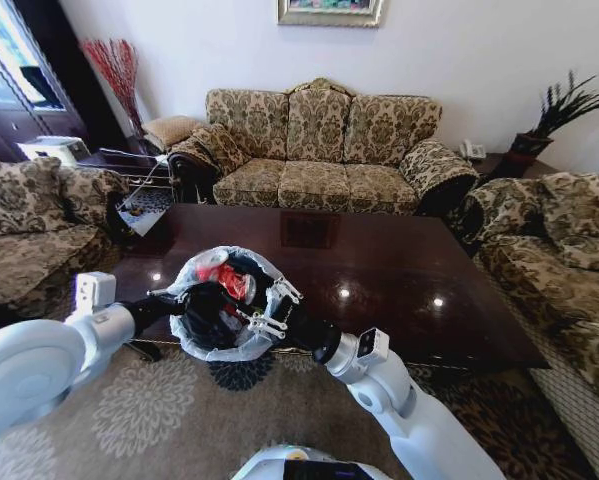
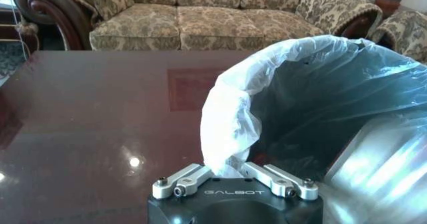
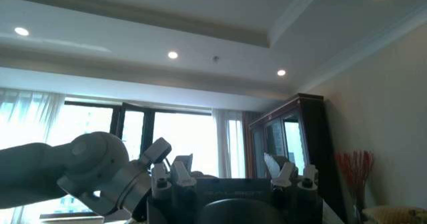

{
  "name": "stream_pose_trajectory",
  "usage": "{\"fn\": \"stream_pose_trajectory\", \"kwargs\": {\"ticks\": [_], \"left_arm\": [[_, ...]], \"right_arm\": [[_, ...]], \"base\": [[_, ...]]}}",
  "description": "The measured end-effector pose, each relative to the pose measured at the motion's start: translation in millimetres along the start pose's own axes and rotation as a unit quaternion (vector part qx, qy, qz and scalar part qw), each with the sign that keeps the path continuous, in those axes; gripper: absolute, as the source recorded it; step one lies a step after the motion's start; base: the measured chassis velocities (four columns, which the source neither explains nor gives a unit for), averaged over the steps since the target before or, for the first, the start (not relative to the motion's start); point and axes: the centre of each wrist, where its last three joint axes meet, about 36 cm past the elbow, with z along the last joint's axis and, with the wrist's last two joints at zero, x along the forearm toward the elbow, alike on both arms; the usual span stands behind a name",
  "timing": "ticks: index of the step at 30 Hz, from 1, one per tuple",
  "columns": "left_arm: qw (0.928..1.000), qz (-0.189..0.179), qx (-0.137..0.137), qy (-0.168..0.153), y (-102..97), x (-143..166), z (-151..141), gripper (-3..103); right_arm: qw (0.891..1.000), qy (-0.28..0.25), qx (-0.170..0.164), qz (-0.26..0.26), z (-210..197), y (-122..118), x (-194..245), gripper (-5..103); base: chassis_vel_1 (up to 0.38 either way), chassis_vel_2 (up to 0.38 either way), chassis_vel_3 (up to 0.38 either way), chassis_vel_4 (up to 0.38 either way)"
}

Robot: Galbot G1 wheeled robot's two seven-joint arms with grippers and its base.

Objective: Move to the front of the table and place the trash on the table into the trash bin.

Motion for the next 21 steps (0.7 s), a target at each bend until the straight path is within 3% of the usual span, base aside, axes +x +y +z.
{"fn": "stream_pose_trajectory", "kwargs": {"ticks": [2,6,10,12,14,15,17,18,20,21], "left_arm": [[1.0000,0.000,0.000,0.000,0.2,0.0,0.0,0],[1.0000,0.000,0.002,0.000,1.4,-0.5,-0.8,0],[0.9996,-0.022,0.015,-0.004,13.8,0.9,-1.5,0],[0.9978,-0.050,0.036,-0.023,27.0,8.5,-0.3,0],[0.9916,-0.093,0.068,-0.060,41.1,27.2,5.8,0],[0.9916,-0.093,0.068,-0.060,41.1,27.2,5.8,0],[0.9768,-0.155,0.098,-0.110,55.2,56.1,14.0,0],[0.9768,-0.155,0.098,-0.110,55.2,56.1,14.0,0],[0.9547,-0.221,0.136,-0.146,70.7,85.3,29.7,0],[0.9487,-0.236,0.146,-0.152,74.8,91.4,34.5,0]], "right_arm": [[1.000,0.000,-0.001,0.001,0.1,0.4,0.4,69],[1.000,-0.021,0.005,0.010,-7.6,1.3,4.1,91],[0.998,-0.041,0.029,0.049,-29.3,-0.6,12.5,98],[0.990,-0.053,0.053,0.117,-41.2,-6.0,27.1,100],[0.974,-0.053,0.071,0.208,-43.0,-16.2,55.6,100],[0.974,-0.053,0.071,0.208,-43.0,-16.2,55.6,100],[0.950,-0.038,0.086,0.299,-30.9,-35.2,100.4,100],[0.950,-0.038,0.086,0.299,-30.9,-35.2,100.4,100],[0.923,-0.028,0.089,0.374,-18.0,-49.9,140.1,100],[0.916,-0.028,0.089,0.390,-15.9,-53.0,146.4,100]], "base": [[0.000,0.000,0.000,0.000],[0.000,0.000,0.000,0.000],[0.000,0.000,0.000,0.000],[0.000,0.000,0.000,0.000],[0.000,0.000,0.000,0.000],[0.000,0.000,0.000,0.000],[0.000,0.000,0.000,0.000],[0.000,0.000,0.000,0.000],[0.000,0.000,0.000,0.000],[0.000,0.000,0.000,0.000]]}}
